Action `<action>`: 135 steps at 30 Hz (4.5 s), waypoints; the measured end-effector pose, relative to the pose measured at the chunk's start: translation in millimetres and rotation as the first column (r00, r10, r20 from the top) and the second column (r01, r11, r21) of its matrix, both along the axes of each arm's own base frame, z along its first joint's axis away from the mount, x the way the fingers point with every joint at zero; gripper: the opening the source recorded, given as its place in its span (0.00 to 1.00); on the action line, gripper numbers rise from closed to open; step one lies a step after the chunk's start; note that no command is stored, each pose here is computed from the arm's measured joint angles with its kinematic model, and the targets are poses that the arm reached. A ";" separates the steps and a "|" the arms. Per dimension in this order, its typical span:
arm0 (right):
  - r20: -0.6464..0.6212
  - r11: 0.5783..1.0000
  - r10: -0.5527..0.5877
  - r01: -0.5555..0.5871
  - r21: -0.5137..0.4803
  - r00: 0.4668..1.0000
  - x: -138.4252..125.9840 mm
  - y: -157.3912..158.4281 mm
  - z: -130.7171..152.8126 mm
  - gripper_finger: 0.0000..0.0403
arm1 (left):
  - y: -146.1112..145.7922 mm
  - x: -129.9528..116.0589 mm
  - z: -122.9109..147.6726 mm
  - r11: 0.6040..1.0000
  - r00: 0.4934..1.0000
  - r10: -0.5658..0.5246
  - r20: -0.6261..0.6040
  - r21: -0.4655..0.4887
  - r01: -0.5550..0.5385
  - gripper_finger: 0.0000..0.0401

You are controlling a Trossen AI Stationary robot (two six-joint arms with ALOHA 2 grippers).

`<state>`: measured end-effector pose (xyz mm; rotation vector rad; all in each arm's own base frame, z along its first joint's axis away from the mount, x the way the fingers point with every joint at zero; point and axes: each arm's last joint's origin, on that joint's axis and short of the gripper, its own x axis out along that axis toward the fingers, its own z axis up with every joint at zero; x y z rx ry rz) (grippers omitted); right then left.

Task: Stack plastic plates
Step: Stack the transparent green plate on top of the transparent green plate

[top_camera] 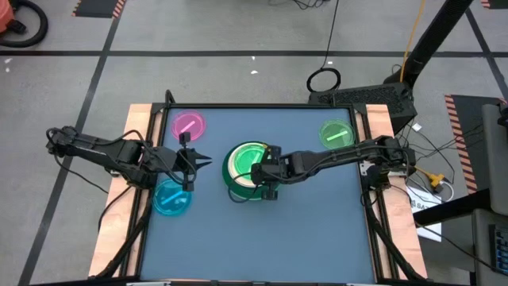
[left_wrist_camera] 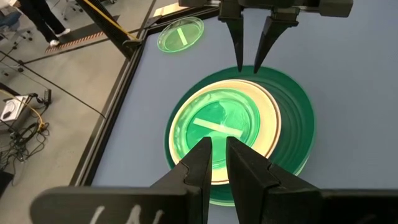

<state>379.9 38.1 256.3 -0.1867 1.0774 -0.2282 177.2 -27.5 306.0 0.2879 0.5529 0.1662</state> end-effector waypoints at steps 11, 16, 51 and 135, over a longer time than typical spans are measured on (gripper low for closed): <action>-0.008 0.998 -0.057 0.057 0.032 0.998 -3.3 5.8 -1.3 0.20 | 0.1 -0.5 -1.0 1.000 1.000 0.009 -0.008 -0.013 -0.009 0.14; -0.009 1.000 -0.011 0.011 -0.012 1.000 -4.2 12.5 -0.1 0.20 | 0.3 -1.4 -2.2 1.000 1.000 0.016 -0.020 -0.021 -0.016 0.14; 0.217 0.470 -0.872 0.874 0.124 0.438 -177.1 -95.9 -85.0 0.23 | 0.2 -1.0 -1.7 0.999 1.000 0.026 -0.009 -0.041 -0.027 0.14; 0.066 0.466 -0.883 0.885 0.012 0.464 -163.1 -151.3 -113.3 0.01 | 12.1 2.6 1.7 0.998 0.998 0.066 0.019 0.001 -0.066 0.14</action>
